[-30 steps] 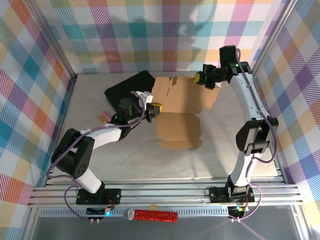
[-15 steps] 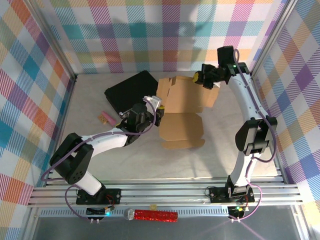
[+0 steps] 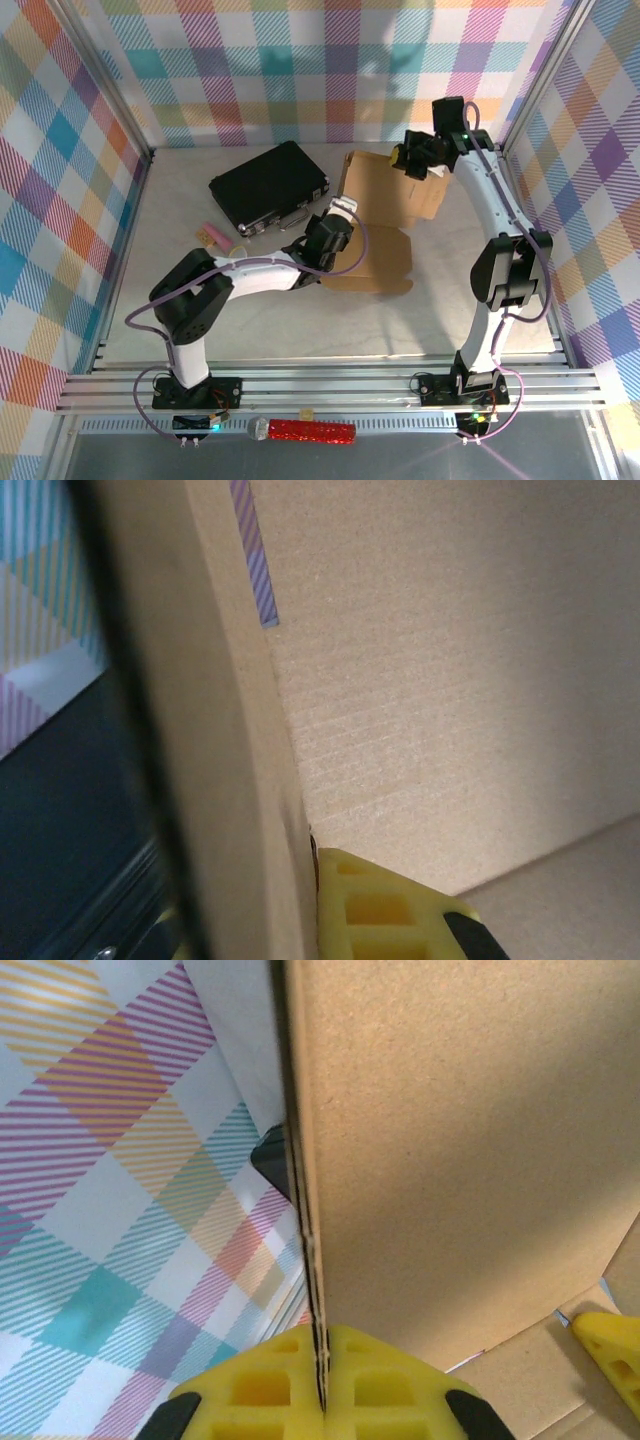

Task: Fold the paper box

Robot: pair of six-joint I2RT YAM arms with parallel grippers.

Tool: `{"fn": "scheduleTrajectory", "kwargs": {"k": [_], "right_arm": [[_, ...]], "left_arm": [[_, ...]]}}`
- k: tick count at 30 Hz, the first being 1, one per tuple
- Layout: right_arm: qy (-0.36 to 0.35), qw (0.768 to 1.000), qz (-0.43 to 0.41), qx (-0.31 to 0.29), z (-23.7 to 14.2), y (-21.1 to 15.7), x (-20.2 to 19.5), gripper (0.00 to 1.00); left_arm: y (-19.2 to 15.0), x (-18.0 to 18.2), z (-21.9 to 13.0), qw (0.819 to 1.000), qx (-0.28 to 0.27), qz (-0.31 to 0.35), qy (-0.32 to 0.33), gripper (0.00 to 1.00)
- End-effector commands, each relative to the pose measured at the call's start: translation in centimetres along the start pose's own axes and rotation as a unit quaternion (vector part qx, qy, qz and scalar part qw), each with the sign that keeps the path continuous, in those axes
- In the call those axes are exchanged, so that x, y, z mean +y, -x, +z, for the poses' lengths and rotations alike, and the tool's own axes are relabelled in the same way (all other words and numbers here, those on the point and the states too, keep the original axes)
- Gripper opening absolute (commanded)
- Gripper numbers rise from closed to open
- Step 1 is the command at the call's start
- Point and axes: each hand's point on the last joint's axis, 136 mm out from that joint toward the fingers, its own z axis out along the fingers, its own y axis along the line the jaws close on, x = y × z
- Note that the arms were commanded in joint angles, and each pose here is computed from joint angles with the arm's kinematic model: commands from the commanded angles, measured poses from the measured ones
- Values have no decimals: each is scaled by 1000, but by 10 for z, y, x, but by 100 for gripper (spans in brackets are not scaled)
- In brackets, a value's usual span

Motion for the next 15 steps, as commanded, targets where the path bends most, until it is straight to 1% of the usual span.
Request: {"fn": "scheduleTrajectory", "kwargs": {"k": [1,6,9,13,15], "right_arm": [[-12,998,-6,68,-4,-44,-10,0],[-9,997,-3,72,0,-49,-11,0],[-8,998,-3,70,-1,-49,-10,0],[-7,998,-5,67,-2,-48,-10,0],[-8,998,-10,63,0,-46,-11,0]], "left_arm": [[-17,-2,9,995,45,72,54,2],[-21,-6,23,990,53,88,96,0],[-21,-4,26,989,50,81,116,1],[-17,-6,25,991,43,68,105,8],[-12,-5,20,994,38,52,90,16]]}}
